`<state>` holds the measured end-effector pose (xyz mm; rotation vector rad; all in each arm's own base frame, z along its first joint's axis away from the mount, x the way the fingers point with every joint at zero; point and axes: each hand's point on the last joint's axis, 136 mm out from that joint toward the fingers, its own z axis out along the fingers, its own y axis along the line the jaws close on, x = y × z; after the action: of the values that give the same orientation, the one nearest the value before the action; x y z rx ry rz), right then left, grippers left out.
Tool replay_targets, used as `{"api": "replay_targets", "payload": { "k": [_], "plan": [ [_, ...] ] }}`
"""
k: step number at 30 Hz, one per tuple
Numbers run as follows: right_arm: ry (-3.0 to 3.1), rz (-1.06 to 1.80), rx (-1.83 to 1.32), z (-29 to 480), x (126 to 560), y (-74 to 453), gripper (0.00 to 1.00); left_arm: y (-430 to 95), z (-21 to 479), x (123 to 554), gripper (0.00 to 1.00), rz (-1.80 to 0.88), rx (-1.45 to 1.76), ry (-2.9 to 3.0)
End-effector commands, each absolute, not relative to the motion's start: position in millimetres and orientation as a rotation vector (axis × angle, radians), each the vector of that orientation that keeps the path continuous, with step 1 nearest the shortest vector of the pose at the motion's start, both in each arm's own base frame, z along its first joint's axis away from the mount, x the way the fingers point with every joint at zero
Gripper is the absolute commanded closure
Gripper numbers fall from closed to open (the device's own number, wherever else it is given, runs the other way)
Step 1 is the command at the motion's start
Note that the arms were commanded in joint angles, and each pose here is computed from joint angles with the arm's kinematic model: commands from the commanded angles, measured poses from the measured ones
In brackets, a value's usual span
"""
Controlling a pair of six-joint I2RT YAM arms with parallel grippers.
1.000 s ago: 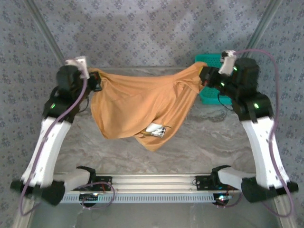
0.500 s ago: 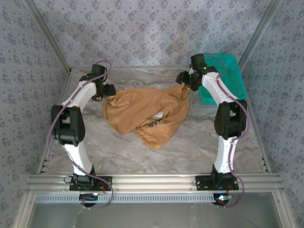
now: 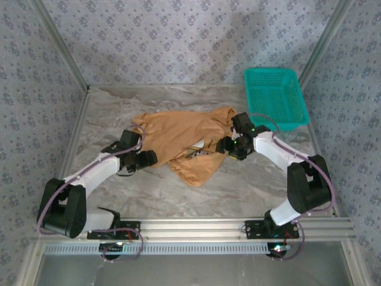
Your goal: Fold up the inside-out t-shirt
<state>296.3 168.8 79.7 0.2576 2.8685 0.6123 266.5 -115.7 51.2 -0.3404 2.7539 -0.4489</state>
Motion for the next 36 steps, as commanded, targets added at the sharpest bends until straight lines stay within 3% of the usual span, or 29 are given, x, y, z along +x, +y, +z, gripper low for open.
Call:
{"api": "replay_targets", "payload": {
  "k": [1,4,6,10,13,15,19,31,36],
  "plan": [
    [2.835,0.686,0.289,80.7,291.9,180.3,0.36,-122.1,44.7,281.5,0.22,-0.500,-0.390,2.701],
    [2.873,0.707,0.284,66.0,286.9,195.2,0.36,-120.9,37.4,294.5,0.24,-0.464,-0.393,2.695],
    [2.894,0.723,0.265,58.0,284.8,210.4,0.35,-121.6,35.3,304.7,0.31,-0.446,-0.390,2.690],
    [2.936,0.691,0.247,37.9,281.8,234.6,0.36,-120.2,32.0,319.9,0.74,-0.413,-0.385,2.697],
    [2.955,0.676,0.276,24.9,283.6,239.5,0.41,-112.0,36.0,326.4,1.00,-0.403,-0.409,2.694],
    [2.954,0.652,0.285,21.4,287.1,237.6,0.55,-104.1,46.1,331.0,1.00,-0.404,-0.427,2.674],
    [2.948,0.593,0.275,24.9,294.8,225.0,0.98,-80.8,77.6,343.0,1.00,-0.415,-0.481,2.596],
    [2.933,0.528,0.215,74.6,293.5,154.5,1.00,4.1,150.5,351.9,1.00,-0.340,-0.665,2.381],
    [2.936,0.509,0.155,83.5,293.4,151.4,1.00,12.7,160.7,379.4,1.00,-0.325,-0.673,2.359]
  ]
}}
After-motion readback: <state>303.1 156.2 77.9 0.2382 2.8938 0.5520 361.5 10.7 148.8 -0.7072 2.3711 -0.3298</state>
